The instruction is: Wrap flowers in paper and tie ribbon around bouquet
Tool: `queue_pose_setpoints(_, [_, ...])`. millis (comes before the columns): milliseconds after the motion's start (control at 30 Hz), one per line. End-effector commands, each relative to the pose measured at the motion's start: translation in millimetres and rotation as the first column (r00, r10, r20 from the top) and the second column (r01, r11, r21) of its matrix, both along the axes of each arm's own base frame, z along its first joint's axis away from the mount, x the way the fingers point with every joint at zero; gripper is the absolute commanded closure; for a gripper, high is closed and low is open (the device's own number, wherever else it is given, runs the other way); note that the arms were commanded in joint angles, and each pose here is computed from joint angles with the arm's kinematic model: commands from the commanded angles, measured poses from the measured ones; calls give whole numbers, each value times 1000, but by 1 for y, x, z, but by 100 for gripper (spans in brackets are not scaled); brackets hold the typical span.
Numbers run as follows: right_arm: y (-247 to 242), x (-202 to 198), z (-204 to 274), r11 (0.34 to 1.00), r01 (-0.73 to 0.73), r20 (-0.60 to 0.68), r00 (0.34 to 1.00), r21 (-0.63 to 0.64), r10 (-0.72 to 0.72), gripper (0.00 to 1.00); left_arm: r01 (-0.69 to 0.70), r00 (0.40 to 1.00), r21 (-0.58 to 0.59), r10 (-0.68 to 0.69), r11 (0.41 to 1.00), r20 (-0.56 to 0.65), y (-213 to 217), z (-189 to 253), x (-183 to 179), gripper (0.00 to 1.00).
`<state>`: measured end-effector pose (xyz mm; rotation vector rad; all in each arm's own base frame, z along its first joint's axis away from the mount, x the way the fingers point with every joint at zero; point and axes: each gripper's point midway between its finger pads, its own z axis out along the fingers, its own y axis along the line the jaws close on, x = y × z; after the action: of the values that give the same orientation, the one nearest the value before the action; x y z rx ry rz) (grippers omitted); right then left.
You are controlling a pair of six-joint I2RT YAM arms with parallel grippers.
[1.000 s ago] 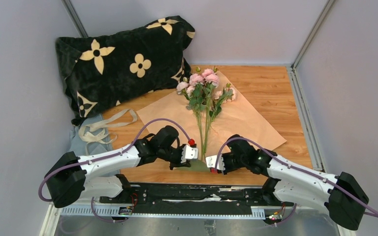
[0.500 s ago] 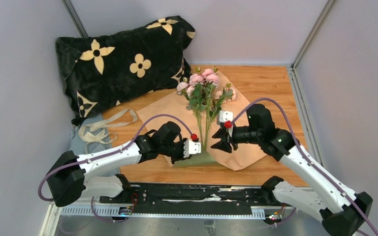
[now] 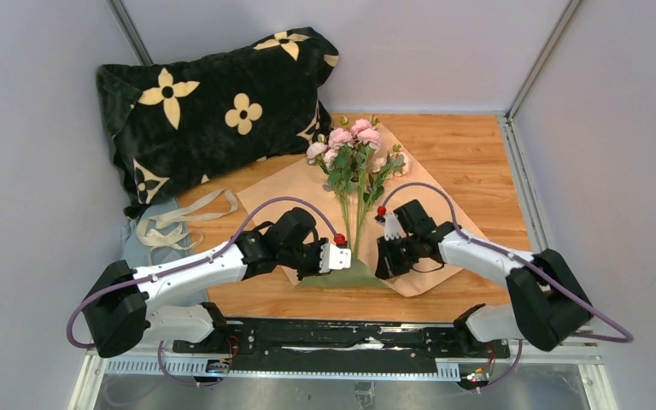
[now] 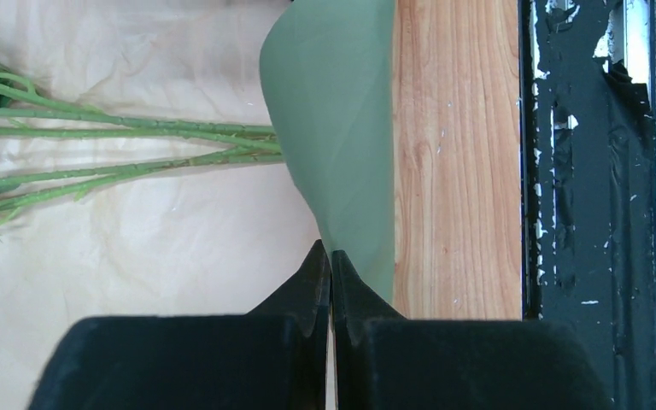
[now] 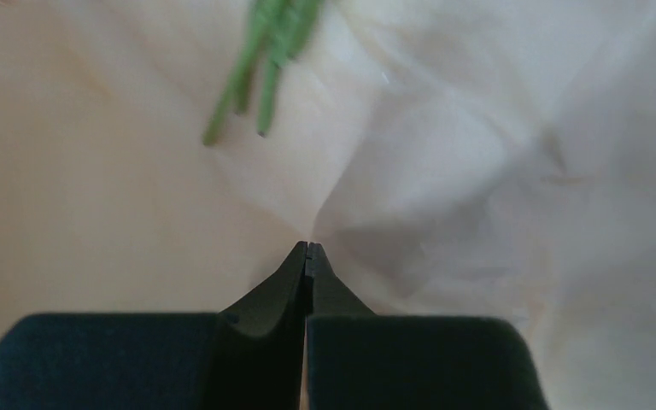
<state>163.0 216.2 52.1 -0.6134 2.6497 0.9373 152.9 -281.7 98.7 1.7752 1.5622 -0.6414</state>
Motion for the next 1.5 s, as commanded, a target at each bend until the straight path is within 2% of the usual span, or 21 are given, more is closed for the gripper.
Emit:
queue_pose_setpoints(0, [-14,-54,-36,995,19,-323,945,-93,-49,100,23,999,-5,-22,1000,39,-7,9,6,100])
queue_pose_setpoints(100, [-35,-73,-48,976,11,-402,910,-217,-99,100,32,998,-1,-31,999,55,-9,8,9,100])
queue_pose_setpoints(233, [-58,-73,-45,935,7,-380,913,-354,-150,100,30,998,4,-31,1000,52,-11,8,11,100])
queue_pose_setpoints(367, [-51,-55,-25,945,12,-318,940,-328,-122,100,24,1000,11,-24,1000,11,-12,0,8,100])
queue_pose_setpoints(567, [-29,-40,21,983,-3,-220,975,-185,-39,100,6,1000,19,-6,1000,-12,-14,-1,9,100])
queue_pose_setpoints(667, [-22,-45,20,991,6,-250,967,-134,-40,100,13,1000,25,-12,1000,-17,-13,-1,7,100])
queue_pose_setpoints(767, [-9,-51,4,996,15,-338,940,-83,-43,100,34,998,23,-33,999,-45,-12,0,0,100])
queue_pose_setpoints(900, [-19,-70,-18,989,-14,-446,894,-144,-52,100,62,997,39,-61,997,-41,-9,-1,-3,100])
queue_pose_setpoints(1067, [-44,-89,-38,960,-38,-506,855,-278,-113,100,79,996,29,-78,996,-43,-13,-1,-3,100])
queue_pose_setpoints(1333, [-57,-65,-8,923,-70,-404,909,-378,-96,100,63,997,42,-61,997,-45,-11,-3,-2,100])
queue_pose_setpoints(1467, [-44,-34,38,955,27,-198,976,-295,-89,96,13,998,37,-11,999,-62,-11,-7,1,100])
